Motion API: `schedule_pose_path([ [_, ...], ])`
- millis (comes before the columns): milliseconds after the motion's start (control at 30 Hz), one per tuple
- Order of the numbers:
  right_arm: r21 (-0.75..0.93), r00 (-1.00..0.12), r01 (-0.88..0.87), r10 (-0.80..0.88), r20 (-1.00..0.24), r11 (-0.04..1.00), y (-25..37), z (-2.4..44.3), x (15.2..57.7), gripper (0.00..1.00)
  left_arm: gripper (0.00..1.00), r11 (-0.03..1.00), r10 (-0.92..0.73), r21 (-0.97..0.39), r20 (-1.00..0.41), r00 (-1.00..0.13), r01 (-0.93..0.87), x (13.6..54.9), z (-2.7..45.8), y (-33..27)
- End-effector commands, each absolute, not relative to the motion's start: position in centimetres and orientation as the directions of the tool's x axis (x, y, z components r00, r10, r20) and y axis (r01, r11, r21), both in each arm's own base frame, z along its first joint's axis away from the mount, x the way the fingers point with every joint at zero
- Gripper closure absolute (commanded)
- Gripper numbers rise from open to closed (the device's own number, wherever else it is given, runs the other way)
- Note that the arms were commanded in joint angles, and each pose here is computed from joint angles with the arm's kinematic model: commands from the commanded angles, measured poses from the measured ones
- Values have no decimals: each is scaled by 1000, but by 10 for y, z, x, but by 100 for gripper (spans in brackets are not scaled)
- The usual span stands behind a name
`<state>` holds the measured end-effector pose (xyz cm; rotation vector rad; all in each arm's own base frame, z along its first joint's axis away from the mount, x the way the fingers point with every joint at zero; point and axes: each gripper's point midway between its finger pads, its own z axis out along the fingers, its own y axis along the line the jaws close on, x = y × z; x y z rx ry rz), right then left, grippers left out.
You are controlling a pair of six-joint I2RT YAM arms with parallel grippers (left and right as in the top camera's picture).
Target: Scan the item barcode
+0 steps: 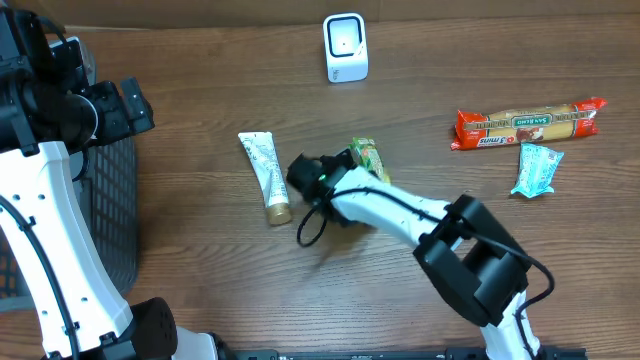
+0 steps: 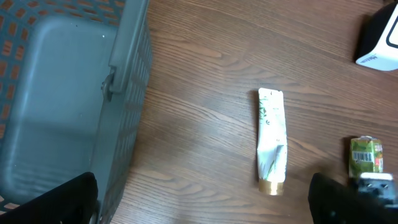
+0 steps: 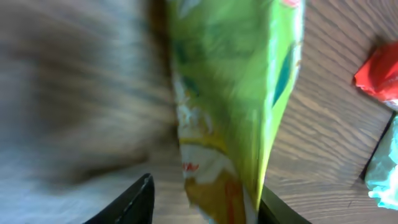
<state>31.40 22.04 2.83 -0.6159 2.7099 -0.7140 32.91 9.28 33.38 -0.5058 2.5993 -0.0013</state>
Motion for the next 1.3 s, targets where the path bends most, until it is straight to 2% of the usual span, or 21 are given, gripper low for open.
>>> schedule_pose_path([
  [0, -510, -841, -381, -518, -155, 771, 241, 32, 299, 42, 0, 939, -330, -82, -480, -813, -333, 330, 338, 93],
  [100, -467, -850, -375, -498, -173, 801, 251, 38, 300, 37, 0, 939, -330, -82, -480, -813, -333, 330, 338, 93],
  [233, -386, -883, -262, -381, -272, 884, 246, 86, 332, 34, 1, 939, -330, -82, -480, -813, -333, 330, 338, 93],
  [333, -130, -933, -140, -174, -314, 982, 235, 126, 354, 16, 0, 939, -330, -82, -480, -813, -333, 330, 338, 93],
  [367, -60, -949, -93, -106, -298, 994, 228, 129, 358, 15, 0, 939, -330, -82, -480, -813, -333, 330, 338, 93],
  [433, 124, -985, -21, 1, -174, 992, 209, 123, 364, 11, 0, 939, -330, -82, -480, -813, -333, 330, 338, 93],
  [533, 329, -998, -45, -29, -54, 943, 198, 107, 360, 10, 1, 940, -329, -81, -480, -813, -332, 330, 338, 93],
  [600, 444, -997, -75, -73, -22, 893, 198, 98, 354, 10, 0, 939, -330, -82, -480, -813, -333, 330, 338, 93],
  [733, 474, -997, -72, -82, 1, 878, 198, 68, 343, 10, 0, 939, -330, -82, -480, -813, -333, 330, 338, 93],
  [900, 468, -986, -162, -158, -48, 869, 214, 39, 331, 6, 0, 939, -330, -82, -480, -813, -333, 330, 338, 93],
  [1000, 466, -985, -173, -162, -64, 868, 215, 30, 330, 6, 0, 939, -330, -82, -480, -813, -333, 330, 338, 93],
  [1267, 471, -981, -192, -159, -110, 861, 216, 20, 336, 36, 0, 939, -330, -82, -480, -813, -333, 330, 338, 93],
])
